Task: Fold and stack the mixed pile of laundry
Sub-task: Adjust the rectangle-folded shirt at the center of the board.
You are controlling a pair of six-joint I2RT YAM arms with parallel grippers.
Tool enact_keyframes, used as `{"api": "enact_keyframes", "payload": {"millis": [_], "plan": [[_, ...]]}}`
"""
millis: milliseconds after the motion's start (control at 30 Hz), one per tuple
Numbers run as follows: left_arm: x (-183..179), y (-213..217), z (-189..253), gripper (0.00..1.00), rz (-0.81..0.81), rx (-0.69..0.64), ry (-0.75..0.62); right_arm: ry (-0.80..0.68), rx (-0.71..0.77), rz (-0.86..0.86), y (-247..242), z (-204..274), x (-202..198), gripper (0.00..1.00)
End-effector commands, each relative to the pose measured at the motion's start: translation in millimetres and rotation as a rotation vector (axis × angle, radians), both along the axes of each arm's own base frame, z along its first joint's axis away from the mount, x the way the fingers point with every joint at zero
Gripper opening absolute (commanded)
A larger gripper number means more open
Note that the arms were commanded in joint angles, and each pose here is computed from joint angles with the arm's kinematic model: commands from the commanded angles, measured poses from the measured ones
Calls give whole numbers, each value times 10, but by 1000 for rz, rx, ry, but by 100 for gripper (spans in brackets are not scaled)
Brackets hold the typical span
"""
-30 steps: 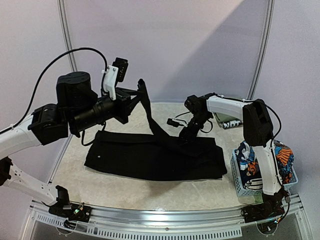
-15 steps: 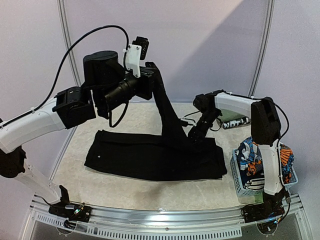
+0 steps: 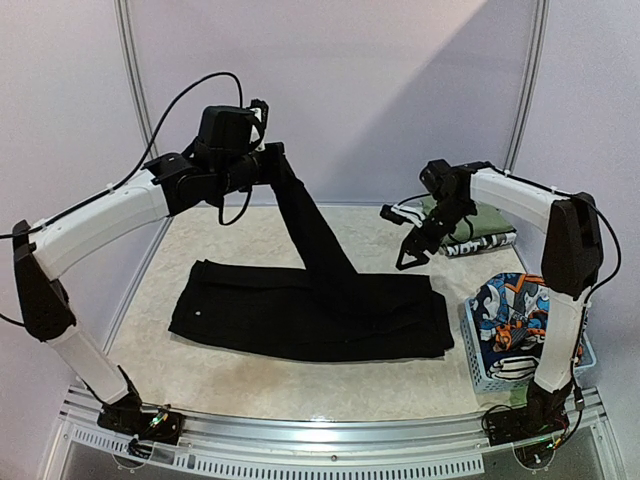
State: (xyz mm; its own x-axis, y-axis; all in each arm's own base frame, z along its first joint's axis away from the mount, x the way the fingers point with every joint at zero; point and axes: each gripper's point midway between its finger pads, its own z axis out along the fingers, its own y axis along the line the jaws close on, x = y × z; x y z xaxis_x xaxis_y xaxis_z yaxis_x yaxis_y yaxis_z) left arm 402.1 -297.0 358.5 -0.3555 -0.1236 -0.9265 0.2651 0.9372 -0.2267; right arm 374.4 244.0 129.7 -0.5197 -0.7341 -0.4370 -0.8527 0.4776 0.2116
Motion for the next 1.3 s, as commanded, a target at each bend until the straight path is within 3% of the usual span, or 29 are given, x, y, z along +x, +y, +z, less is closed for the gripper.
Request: {"api": "enact_keyframes", "payload": {"millis": [0, 267, 467, 600, 767, 900, 1067, 1267], "plan": [[217, -271, -174, 0, -122, -72, 79, -15, 47, 58, 158, 7, -94, 78], [869, -207, -542, 0, -24, -116, 121, 17, 14, 16, 169, -121, 10, 78], [1214, -791, -641, 0, -277, -311, 136, 22, 51, 40, 183, -56, -130, 78], [1217, -917, -451, 0, -331, -391, 63, 44, 48, 41, 176, -166, -172, 78], [1052, -891, -348, 0, -392, -401, 91, 93, 60, 37, 215, -307, -192, 78], [1036, -480, -703, 0, -228, -297, 166, 149, 103, 74, 279, -313, -327, 78], [972, 114, -1021, 0, -80, -296, 226, 176, 140, 196, 379, -284, -649, 85], [505, 32, -935, 6, -244, -374, 279, 155, 117, 222, 415, -349, -729, 86]]}}
